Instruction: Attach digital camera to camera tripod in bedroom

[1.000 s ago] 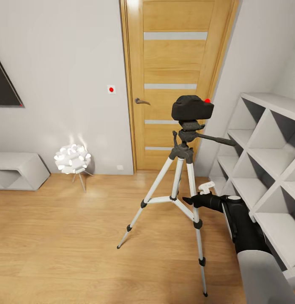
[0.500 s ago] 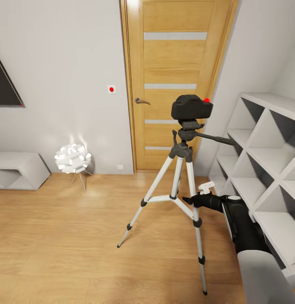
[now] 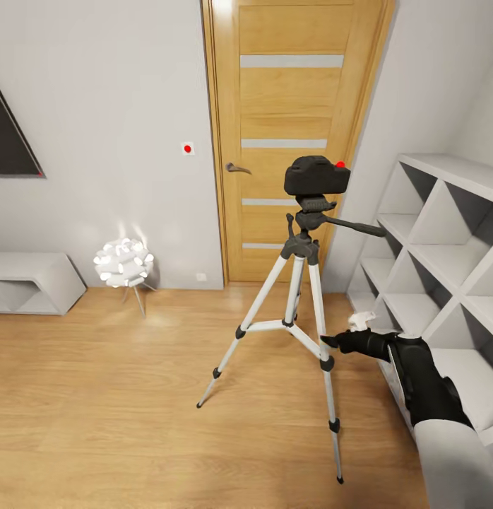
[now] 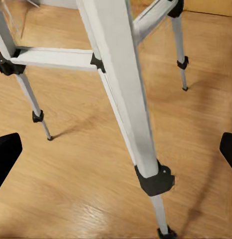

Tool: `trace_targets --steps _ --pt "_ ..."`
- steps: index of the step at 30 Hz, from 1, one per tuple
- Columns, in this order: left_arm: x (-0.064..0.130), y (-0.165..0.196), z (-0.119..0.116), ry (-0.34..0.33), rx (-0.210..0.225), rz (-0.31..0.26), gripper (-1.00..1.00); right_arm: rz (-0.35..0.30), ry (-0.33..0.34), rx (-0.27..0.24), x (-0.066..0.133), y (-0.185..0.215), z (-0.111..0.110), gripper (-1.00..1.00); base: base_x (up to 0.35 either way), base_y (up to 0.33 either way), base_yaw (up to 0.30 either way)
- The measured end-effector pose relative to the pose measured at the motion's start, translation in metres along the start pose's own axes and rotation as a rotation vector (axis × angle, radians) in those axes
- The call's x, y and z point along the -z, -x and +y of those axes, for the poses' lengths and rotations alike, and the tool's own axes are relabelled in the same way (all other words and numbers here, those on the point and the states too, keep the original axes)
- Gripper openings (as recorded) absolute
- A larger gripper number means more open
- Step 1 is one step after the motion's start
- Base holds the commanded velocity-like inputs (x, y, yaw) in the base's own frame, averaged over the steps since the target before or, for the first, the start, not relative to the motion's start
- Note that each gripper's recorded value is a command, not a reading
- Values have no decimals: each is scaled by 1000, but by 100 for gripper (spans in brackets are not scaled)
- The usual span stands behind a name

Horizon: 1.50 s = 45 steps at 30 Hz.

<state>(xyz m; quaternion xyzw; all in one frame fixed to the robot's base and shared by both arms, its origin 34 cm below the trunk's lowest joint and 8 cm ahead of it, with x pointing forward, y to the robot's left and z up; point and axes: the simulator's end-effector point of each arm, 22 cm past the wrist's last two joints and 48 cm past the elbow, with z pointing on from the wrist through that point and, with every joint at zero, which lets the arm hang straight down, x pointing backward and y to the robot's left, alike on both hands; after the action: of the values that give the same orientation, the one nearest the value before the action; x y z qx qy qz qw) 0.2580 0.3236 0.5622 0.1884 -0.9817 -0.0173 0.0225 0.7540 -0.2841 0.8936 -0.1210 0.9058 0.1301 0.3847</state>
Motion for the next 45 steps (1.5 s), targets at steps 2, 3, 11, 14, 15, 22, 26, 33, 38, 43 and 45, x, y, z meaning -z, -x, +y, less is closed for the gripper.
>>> trace_targets --steps 2,3,11,14,15,22,26,33,38,43,45 --pt "0 4 1 1 -1 -16 100 24 -15 -34 4 -16 -20 100 -5 0 0" --pt "0 5 1 1 -1 -21 100 32 -16 -49 5 -22 -25 100 -3 0 0" --pt "0 8 -1 -2 -2 -37 100 109 -53 -190 9 -79 -64 100 -1 0 0" --pt "0 8 -1 -1 -2 -38 100 143 -100 -234 12 -102 -83 100 0 0 0" --pt "0 8 -1 -1 -2 -38 100 153 -115 -243 13 -109 -89 100 0 0 0" --pt "0 8 0 0 -1 -38 100 232 -256 -267 17 -169 -127 100 0 0 0" --pt "0 8 0 0 -1 -38 100 299 -347 -265 17 -221 -139 100 0 0 0" --pt "0 9 -1 -2 -3 -39 100 399 -370 -260 20 -324 -111 100 0 0 0" --pt "0 9 -1 0 -3 -42 100 417 -346 -217 26 -358 -93 100 0 0 0" --pt "0 10 -1 0 -3 -46 100 494 -323 -185 47 -412 -72 100 0 0 0" --pt "0 10 -1 0 -4 -46 100 521 -315 -180 56 -430 -64 100 0 0 0"
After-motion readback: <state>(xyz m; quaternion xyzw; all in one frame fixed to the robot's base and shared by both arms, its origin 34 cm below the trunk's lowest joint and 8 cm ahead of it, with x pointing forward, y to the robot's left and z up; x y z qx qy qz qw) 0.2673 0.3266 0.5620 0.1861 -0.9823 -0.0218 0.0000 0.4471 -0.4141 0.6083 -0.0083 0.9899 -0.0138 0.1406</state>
